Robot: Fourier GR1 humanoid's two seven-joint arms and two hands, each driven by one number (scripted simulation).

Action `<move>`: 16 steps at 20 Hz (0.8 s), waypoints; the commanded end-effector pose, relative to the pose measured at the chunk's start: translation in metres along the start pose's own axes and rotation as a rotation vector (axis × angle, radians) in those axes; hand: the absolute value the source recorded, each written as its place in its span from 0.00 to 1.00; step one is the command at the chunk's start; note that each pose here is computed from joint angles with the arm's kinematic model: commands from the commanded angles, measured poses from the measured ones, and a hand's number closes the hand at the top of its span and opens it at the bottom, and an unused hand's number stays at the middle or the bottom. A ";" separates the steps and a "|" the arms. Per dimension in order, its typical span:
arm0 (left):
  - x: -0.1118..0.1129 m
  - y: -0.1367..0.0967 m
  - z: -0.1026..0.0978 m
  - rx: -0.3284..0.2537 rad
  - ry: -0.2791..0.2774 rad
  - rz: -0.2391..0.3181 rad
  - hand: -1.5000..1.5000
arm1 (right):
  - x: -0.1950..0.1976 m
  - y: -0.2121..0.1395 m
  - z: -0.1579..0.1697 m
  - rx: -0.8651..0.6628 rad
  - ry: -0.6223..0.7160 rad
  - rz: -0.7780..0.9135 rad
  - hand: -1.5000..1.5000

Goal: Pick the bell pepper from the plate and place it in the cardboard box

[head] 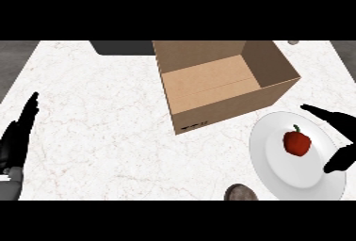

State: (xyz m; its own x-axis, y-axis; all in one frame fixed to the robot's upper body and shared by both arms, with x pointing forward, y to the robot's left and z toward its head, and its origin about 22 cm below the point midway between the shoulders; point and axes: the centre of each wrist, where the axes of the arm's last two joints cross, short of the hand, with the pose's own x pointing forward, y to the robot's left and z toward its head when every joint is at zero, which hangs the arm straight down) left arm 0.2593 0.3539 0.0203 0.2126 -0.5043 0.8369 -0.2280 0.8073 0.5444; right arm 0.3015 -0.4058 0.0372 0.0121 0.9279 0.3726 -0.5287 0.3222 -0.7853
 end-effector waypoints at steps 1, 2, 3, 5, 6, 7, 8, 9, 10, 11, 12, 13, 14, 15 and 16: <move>-0.004 0.001 0.003 0.002 -0.002 -0.005 0.50 | 0.003 -0.001 -0.001 0.001 -0.001 -0.005 0.00; -0.024 0.007 0.014 -0.012 0.002 -0.002 0.50 | 0.006 -0.005 0.001 0.010 -0.003 -0.005 0.00; 0.001 0.001 -0.007 -0.003 0.010 0.009 0.50 | 0.011 0.018 -0.005 0.007 -0.005 0.003 0.00; -0.008 -0.008 0.011 -0.012 0.004 0.007 0.50 | 0.013 0.000 -0.003 0.007 -0.041 -0.012 0.00; 0.001 -0.002 -0.013 -0.015 0.013 -0.003 0.50 | 0.012 -0.020 -0.004 0.020 -0.058 -0.031 0.00; -0.015 0.010 0.008 0.011 0.018 -0.014 0.50 | 0.033 0.005 -0.001 0.018 -0.075 -0.034 0.00; 0.002 0.016 -0.001 -0.010 0.003 -0.004 0.50 | 0.007 0.028 -0.007 0.021 -0.071 -0.034 0.00; 0.000 0.001 0.005 0.014 0.013 -0.001 0.50 | 0.031 0.006 -0.004 0.009 -0.090 -0.043 0.00; -0.019 -0.002 0.000 0.002 0.009 -0.005 0.50 | 0.013 0.019 0.002 0.023 -0.114 -0.035 0.00; -0.015 -0.014 0.003 -0.021 0.014 -0.003 0.50 | 0.039 0.010 0.004 0.026 -0.125 -0.033 0.00; -0.002 -0.014 -0.002 0.008 0.001 0.010 0.50 | 0.036 0.014 0.009 0.019 -0.136 -0.017 0.00; -0.020 0.009 -0.011 -0.015 0.004 0.012 0.50 | 0.033 -0.004 -0.009 0.009 -0.131 -0.019 0.00; -0.001 -0.011 0.007 0.006 0.013 0.000 0.50 | 0.032 0.006 0.002 0.007 -0.131 -0.031 0.00; -0.019 0.003 -0.007 0.005 0.003 0.023 0.50 | 0.053 0.010 0.008 0.002 -0.160 -0.028 0.00; -0.017 0.014 0.002 0.003 0.012 0.006 0.50 | 0.042 0.022 0.003 0.017 -0.144 -0.031 0.00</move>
State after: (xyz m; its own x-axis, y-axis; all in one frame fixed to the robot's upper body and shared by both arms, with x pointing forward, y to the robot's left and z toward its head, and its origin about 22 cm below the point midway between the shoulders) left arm 0.2573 0.3614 0.0107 0.2196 -0.4972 0.8393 -0.2288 0.8101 0.5398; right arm 0.2954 -0.3699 0.0425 -0.0795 0.8876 0.4536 -0.5410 0.3438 -0.7675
